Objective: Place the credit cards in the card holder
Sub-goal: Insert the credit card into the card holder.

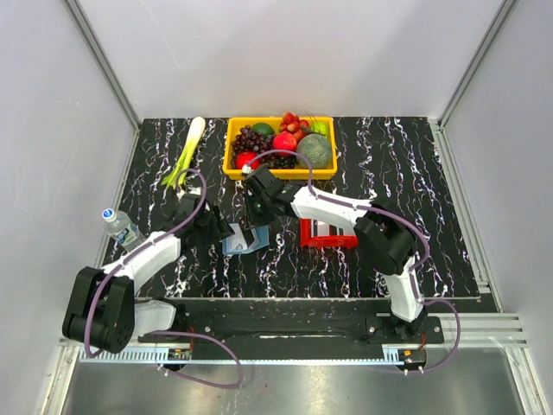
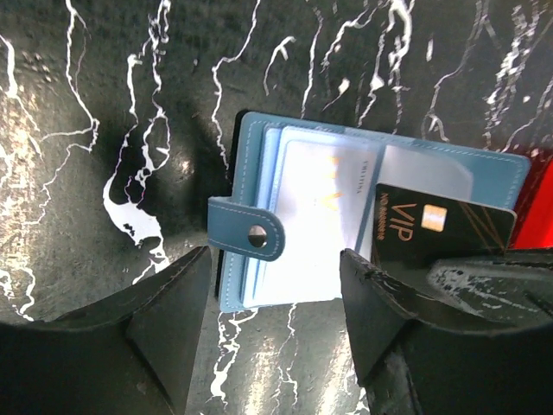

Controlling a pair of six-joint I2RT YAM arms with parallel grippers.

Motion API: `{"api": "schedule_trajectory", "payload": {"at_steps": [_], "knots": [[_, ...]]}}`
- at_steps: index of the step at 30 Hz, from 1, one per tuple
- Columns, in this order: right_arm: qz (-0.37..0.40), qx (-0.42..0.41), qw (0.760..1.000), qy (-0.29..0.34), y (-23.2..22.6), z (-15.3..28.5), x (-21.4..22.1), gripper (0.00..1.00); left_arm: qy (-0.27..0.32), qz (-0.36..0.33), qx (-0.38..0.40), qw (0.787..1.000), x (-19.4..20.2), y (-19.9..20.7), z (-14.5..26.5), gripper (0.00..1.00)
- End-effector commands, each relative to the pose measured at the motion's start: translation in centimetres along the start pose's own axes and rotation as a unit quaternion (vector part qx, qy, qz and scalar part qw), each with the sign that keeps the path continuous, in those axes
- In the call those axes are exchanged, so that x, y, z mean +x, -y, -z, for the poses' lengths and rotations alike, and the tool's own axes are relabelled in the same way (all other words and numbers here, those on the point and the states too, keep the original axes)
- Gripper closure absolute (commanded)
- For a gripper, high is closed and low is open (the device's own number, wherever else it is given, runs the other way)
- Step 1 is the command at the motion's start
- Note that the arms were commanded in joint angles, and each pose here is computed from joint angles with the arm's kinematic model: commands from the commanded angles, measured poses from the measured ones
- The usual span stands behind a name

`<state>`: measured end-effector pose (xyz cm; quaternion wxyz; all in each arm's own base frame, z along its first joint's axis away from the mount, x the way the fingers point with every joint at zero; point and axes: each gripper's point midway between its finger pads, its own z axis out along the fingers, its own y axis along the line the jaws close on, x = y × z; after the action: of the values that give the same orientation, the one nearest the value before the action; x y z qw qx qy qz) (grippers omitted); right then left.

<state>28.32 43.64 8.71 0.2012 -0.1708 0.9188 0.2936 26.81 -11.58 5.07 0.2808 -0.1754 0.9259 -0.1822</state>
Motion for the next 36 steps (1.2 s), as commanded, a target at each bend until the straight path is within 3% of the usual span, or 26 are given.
{"api": "schedule_trajectory", "payload": {"at_steps": [1, 10, 13, 17, 23, 29, 36], "knots": [[0.023, 0.032, 0.999, 0.019, 0.5, 0.0, -0.9, 1.00, -0.004, -0.007, -0.011, 1.000, 0.3, -0.9, -1.1, 0.35], [0.015, 0.031, 0.999, 0.019, 0.9, -0.5, -0.6, 1.00, -0.002, -0.012, -0.034, 0.999, 0.3, -1.8, -2.0, 0.44], [0.012, 0.035, 0.999, 0.018, 1.2, -0.7, -0.6, 1.00, -0.011, -0.013, -0.042, 0.999, 0.7, -2.2, -2.2, 0.53], [0.006, 0.038, 0.999, 0.021, 1.7, -0.4, -0.7, 1.00, 0.018, -0.018, -0.030, 0.999, -0.9, -1.3, -0.7, 0.46], [-0.006, 0.020, 0.999, 0.028, 1.9, 0.3, -1.2, 1.00, 0.118, -0.042, 0.038, 0.991, -6.1, 3.0, 4.6, 0.37], [-0.026, 0.022, 0.999, 0.035, 2.8, 0.3, -1.3, 1.00, 0.060, -0.043, 0.169, 0.983, -4.4, 8.0, 4.2, 0.39], [-0.045, 0.014, 0.998, 0.037, 3.3, 0.3, -1.2, 1.00, 0.014, -0.021, 0.153, 0.988, -2.1, 7.4, 1.0, 0.42]]}}
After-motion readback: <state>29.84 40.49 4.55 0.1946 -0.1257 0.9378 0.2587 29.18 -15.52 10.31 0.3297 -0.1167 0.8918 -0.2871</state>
